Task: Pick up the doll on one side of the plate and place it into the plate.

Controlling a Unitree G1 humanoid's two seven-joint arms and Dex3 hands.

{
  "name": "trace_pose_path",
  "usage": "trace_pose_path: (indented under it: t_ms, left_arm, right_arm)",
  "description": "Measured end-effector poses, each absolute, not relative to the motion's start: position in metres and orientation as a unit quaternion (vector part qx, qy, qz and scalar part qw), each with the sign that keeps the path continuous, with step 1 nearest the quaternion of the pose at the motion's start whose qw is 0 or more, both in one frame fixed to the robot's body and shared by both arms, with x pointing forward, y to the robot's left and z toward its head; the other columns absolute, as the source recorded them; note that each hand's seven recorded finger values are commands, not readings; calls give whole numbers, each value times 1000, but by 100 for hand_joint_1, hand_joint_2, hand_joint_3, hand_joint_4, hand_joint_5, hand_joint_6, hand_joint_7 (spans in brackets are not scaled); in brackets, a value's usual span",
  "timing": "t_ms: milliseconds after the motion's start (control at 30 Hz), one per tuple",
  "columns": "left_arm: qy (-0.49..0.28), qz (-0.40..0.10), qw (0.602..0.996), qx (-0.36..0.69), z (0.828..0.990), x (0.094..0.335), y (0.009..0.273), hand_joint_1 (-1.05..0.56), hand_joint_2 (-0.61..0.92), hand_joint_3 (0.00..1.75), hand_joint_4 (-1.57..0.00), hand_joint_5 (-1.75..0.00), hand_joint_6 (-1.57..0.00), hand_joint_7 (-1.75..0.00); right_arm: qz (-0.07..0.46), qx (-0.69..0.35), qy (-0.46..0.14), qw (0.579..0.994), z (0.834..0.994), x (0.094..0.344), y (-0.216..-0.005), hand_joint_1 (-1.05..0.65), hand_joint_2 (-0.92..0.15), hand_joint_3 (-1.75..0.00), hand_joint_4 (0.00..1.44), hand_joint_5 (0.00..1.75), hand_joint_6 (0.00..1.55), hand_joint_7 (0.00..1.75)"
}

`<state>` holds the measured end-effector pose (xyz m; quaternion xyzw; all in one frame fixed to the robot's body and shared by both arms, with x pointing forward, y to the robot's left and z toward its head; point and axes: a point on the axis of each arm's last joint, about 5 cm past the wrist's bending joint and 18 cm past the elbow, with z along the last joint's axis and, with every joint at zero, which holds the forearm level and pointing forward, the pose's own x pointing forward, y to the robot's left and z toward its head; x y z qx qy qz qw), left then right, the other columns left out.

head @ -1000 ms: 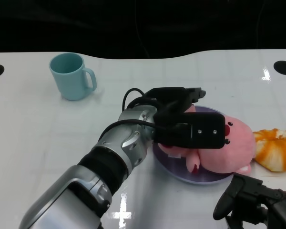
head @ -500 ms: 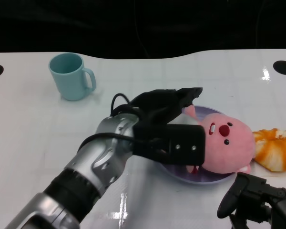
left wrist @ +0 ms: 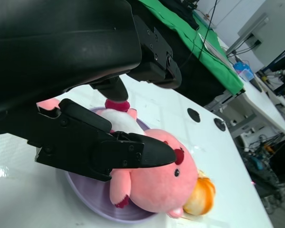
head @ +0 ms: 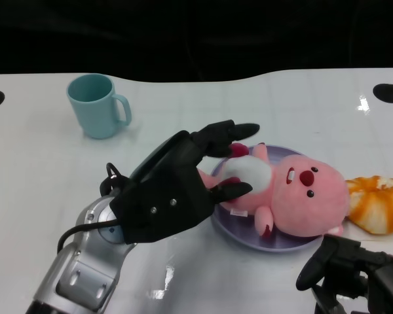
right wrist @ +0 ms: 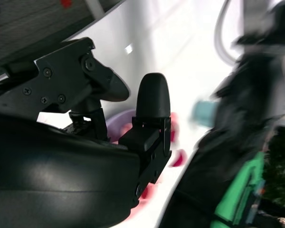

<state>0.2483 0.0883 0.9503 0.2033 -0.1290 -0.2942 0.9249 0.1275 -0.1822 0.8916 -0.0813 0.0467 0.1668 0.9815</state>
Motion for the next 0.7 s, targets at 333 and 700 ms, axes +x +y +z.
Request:
trace_pose_path:
  t_ms: [333,700]
  left_arm:
    - [-109,-231,966,40,925,207,125,-29,69,74,-67,-125,-77,-68]
    - [18,-166,982,-90,929,159,142,-13,47,137,-80,-159,-82,-120]
  right_arm:
    - [170,-85,19,982,891,125,-183,-81,-84,-51,103,140,97,119]
    - [173,-87,13,981,911,114,-176,-47,-57,-108,85,157,77,135]
